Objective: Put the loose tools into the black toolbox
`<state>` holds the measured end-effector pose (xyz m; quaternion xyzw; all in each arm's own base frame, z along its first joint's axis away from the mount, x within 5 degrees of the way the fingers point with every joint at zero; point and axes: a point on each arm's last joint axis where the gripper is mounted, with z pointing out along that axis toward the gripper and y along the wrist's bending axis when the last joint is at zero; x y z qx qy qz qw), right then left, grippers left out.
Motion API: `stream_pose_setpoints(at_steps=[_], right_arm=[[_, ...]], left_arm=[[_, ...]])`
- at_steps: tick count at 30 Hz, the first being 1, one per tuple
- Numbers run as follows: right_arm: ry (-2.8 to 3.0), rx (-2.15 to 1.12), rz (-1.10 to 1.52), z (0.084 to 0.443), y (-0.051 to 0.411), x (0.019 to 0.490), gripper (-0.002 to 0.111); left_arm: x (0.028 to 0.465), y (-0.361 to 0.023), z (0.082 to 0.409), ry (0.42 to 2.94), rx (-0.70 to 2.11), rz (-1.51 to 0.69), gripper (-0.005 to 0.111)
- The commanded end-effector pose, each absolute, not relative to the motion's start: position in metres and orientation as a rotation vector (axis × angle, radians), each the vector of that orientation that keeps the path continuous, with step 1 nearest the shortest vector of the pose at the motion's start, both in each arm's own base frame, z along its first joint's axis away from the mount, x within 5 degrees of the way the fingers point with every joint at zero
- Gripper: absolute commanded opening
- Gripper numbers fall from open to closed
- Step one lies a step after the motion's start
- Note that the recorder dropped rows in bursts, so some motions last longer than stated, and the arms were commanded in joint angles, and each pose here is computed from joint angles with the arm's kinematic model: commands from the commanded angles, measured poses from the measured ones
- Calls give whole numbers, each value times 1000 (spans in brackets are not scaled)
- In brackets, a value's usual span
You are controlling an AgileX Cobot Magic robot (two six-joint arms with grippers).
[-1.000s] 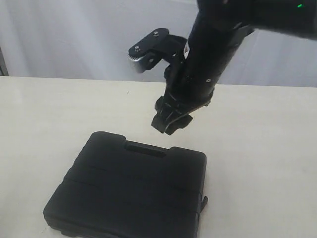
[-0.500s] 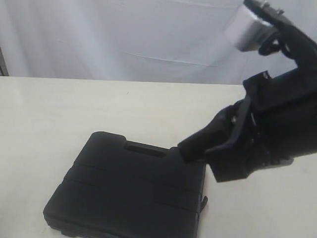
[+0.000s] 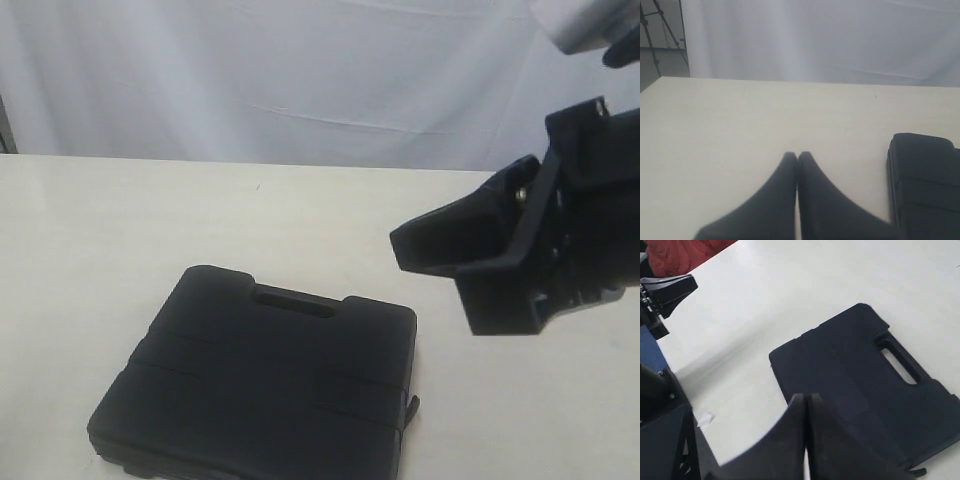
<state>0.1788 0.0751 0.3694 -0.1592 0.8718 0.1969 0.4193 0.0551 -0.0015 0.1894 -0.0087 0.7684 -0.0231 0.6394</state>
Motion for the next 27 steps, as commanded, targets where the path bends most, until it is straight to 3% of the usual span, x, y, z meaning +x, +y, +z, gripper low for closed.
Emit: stream_pose_setpoints(at_steps=[1, 8, 17, 27], right_arm=[[2149, -404, 447, 371, 72, 180, 0], [2062, -451, 352, 385, 63, 160, 0], [2060, -395, 452, 383, 69, 168, 0], [2036, -44, 583, 328, 53, 164, 0]], left_arm=[[55, -2, 189, 1753, -22, -58, 0], [55, -2, 189, 1753, -22, -58, 0], [55, -2, 189, 1753, -22, -58, 0], [55, -2, 189, 1753, -22, -58, 0]])
